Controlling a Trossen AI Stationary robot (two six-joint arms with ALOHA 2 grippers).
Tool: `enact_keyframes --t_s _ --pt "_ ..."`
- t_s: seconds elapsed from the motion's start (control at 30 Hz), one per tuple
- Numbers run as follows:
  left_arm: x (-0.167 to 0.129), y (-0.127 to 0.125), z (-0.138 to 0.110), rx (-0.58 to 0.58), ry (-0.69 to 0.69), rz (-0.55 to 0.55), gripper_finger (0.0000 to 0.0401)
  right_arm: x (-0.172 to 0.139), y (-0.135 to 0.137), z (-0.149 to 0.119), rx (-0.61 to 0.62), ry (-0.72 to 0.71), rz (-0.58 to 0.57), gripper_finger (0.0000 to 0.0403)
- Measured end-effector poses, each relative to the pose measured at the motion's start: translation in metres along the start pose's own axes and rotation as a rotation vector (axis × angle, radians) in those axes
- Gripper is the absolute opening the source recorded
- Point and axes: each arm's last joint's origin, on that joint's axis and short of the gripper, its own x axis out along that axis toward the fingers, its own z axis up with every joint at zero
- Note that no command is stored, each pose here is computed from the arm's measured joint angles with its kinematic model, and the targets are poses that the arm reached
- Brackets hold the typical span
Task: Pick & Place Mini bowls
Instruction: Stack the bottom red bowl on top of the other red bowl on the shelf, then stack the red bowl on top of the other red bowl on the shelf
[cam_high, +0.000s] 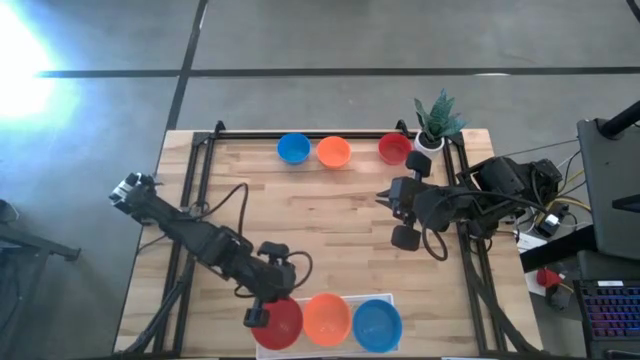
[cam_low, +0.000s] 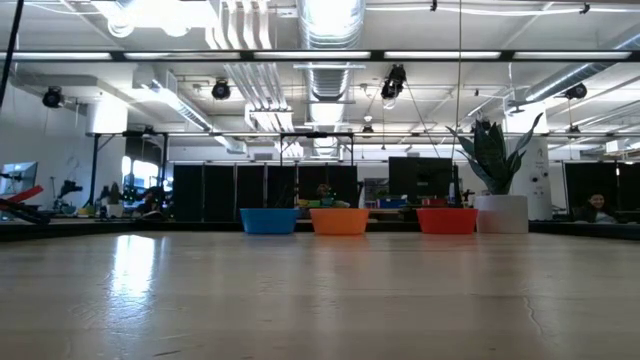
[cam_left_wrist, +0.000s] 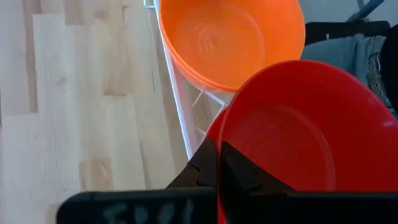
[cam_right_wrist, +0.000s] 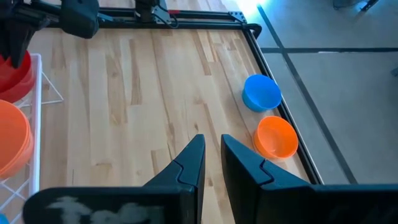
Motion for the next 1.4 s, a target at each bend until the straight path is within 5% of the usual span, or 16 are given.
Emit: enact_keyframes --t_s 0.53,0.93,1.13,1.4 --pt "0.003 0.001 -0.003 0.018 0.032 -0.020 0.0015 0.000 0.000 0.000 0.002 -0.003 0.002 0.0047" --pt "0.002 0.000 -0.002 0.030 0.022 -0.024 0.0070 0.000 0.000 0.001 0.005 -0.007 0.004 0.0047" --pt "-0.009 -0.002 0.002 0.130 0.022 -0.023 0.0072 0.000 0.001 0.002 0.011 -0.017 0.007 0.0047" --pt "-0.031 0.005 0.012 0.140 -0.076 0.186 0.0072 0.004 -0.006 0.003 0.087 -0.017 -0.042 0.0047"
